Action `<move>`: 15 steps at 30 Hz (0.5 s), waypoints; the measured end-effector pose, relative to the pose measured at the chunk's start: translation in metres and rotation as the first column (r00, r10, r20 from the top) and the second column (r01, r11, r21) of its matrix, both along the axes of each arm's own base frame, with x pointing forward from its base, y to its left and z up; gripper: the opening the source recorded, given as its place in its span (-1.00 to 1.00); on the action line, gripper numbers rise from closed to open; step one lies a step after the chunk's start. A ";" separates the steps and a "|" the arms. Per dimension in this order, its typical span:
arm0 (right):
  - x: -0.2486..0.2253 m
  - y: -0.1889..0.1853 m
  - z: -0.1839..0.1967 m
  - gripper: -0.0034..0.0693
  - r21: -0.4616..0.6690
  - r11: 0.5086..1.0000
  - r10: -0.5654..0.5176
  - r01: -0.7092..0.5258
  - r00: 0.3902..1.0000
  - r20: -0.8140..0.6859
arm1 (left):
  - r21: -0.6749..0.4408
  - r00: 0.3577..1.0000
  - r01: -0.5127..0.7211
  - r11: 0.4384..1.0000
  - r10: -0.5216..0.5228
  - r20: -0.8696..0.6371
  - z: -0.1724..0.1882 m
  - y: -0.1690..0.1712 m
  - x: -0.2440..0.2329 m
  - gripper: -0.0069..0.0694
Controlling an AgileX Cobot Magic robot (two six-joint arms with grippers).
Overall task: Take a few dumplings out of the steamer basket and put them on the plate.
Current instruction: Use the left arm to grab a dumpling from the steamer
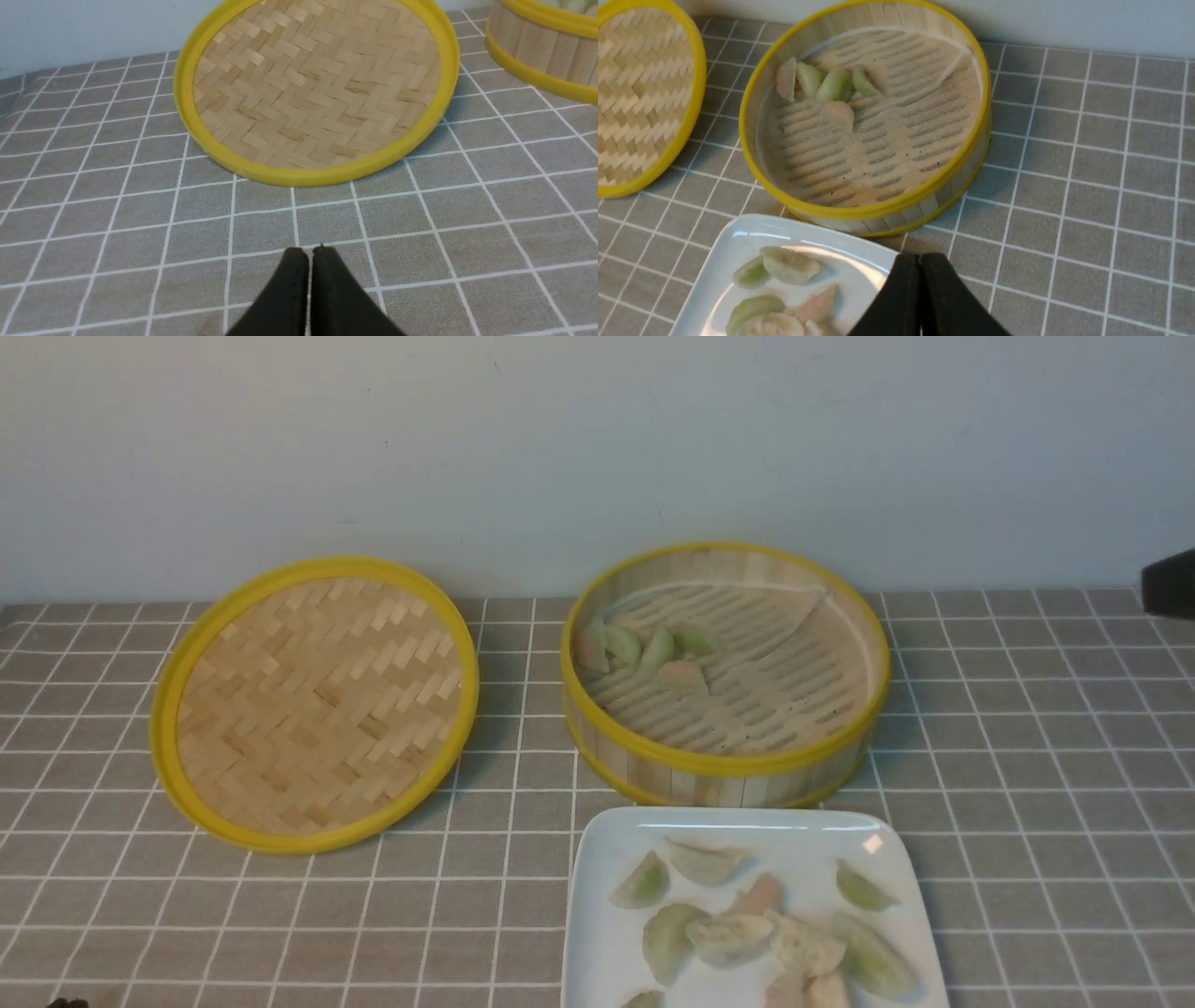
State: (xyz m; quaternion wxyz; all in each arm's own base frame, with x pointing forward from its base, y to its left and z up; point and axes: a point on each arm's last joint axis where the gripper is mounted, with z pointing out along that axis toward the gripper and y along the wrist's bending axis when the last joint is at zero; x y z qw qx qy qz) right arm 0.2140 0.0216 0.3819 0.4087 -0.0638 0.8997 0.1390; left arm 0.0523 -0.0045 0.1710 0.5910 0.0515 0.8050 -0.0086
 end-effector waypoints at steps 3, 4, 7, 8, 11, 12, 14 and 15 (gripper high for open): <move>-0.002 -0.001 0.003 -0.94 -0.008 1.000 -0.005 0.006 1.000 0.025 | 0.003 1.000 0.000 1.000 0.000 0.000 0.000 0.000 0.000 -0.83; -0.003 -0.001 0.004 -0.94 -0.008 1.000 -0.006 0.006 0.999 0.032 | 0.003 1.000 0.000 1.000 0.000 0.000 0.000 0.000 0.000 -0.83; -0.006 0.000 0.007 -0.94 -0.003 1.000 -0.006 0.006 0.999 0.044 | 0.003 1.000 0.000 1.000 0.000 0.000 0.000 0.000 0.000 -0.83; -0.006 0.000 0.007 -0.94 -0.001 1.000 -0.006 0.006 0.999 0.046 | 0.003 1.000 0.000 1.000 0.000 0.003 0.000 0.000 0.000 -0.83; -0.007 0.001 0.007 -0.94 0.008 1.000 -0.002 0.002 0.999 0.041 | -0.018 0.999 -0.003 1.000 0.003 0.044 0.003 0.000 0.001 -0.83; -0.007 0.001 0.007 -0.93 0.010 1.000 0.000 0.000 0.999 0.038 | -0.054 0.997 -0.005 0.999 0.009 0.080 0.007 -0.001 0.002 -0.83; -0.008 0.001 0.007 -0.93 0.009 1.000 0.008 -0.008 1.000 0.029 | -0.180 0.982 -0.006 0.984 0.039 0.183 0.017 -0.001 0.004 -0.83; -0.009 0.002 0.007 -0.93 0.007 1.000 0.013 -0.013 1.000 0.027 | -0.252 0.969 -0.002 0.968 0.064 0.239 0.023 -0.001 0.004 -0.83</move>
